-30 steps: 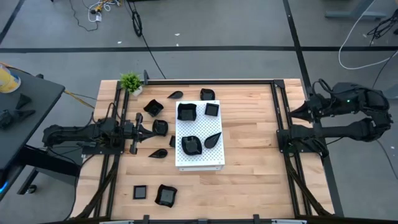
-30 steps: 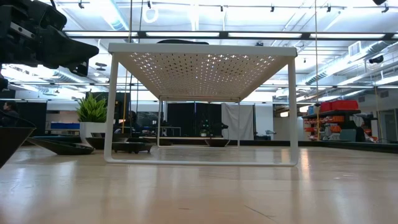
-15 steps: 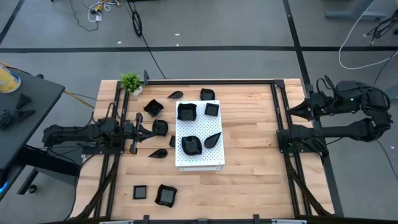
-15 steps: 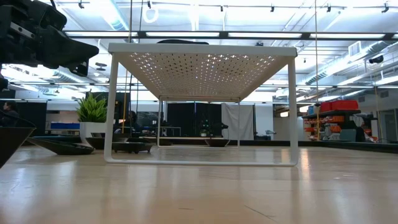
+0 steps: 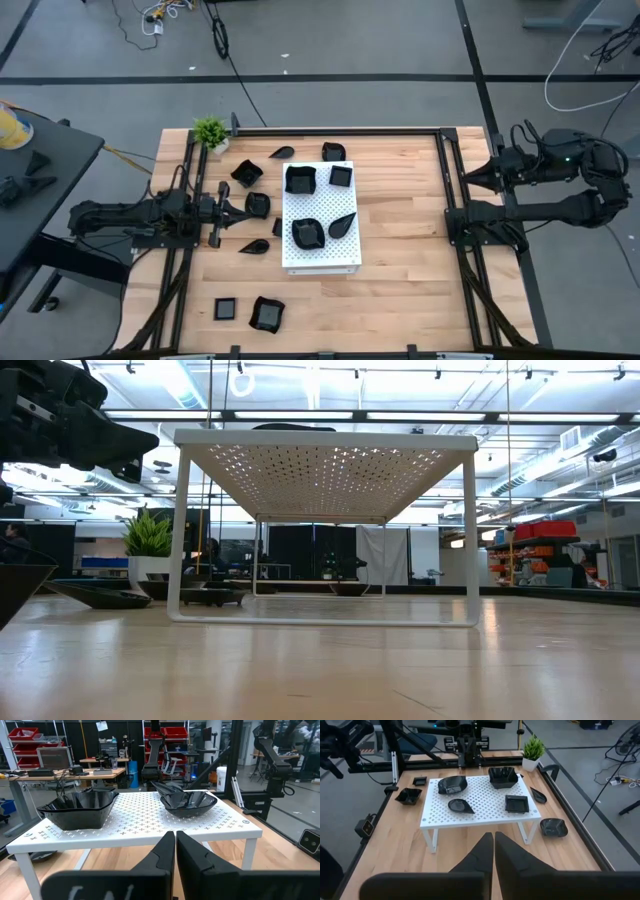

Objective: Pick & Place Mini shaped plates
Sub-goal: Stack the black drop shaped plate on top of the other black drop shaped plate on the shelf

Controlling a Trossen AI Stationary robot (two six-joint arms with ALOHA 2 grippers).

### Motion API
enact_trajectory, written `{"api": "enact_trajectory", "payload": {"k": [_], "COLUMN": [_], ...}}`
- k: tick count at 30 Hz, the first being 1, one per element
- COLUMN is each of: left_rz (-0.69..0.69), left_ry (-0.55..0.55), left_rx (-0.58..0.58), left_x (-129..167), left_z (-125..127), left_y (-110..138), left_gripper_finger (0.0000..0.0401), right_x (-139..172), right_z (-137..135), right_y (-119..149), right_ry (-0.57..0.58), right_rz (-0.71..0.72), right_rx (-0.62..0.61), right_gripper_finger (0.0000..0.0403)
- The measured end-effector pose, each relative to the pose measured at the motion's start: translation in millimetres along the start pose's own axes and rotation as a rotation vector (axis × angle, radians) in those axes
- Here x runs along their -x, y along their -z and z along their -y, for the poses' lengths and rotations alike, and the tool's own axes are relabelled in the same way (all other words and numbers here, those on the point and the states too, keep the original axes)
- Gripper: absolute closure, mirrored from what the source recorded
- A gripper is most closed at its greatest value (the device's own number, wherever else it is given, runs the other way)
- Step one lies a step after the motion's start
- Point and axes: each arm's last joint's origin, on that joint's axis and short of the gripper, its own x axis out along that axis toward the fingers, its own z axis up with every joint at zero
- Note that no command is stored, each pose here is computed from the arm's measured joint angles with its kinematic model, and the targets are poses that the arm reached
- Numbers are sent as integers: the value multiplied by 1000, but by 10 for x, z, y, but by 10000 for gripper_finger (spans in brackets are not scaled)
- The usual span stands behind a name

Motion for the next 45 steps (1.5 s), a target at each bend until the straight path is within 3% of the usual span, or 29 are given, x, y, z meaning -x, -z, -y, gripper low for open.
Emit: {"api": "enact_trajectory", "payload": {"k": [17, 22, 27, 31, 36, 40, 45], "left_rz": [2, 63, 213, 449, 728, 847, 898], "left_ry": [-2, -44, -96, -123, -193, -276, -353], "left_rx": [1, 15, 45, 161, 199, 201, 187], "left_x": [0, 2, 23, 95, 254, 407, 580], "left_z": [0, -13, -29, -44, -66, -85, -97], "left_y": [-1, -60, -202, -409, -690, -1027, -1410], "left_gripper_finger": [380, 380, 380, 380, 380, 380, 380], "right_x": [-1, -1, -1, -1, -1, -1, -1], "right_z": [0, 0, 0, 0, 0, 0, 0], "right_y": [0, -1, -1, -1, -1, -1, -1], "right_ry": [0, 0, 0, 0, 0, 0, 0], "right_rz": [0, 0, 0, 0, 0, 0, 0], "right_rx": [0, 0, 0, 0, 0, 0, 0], "right_gripper_finger": [381, 381, 381, 381, 381, 381, 381]}}
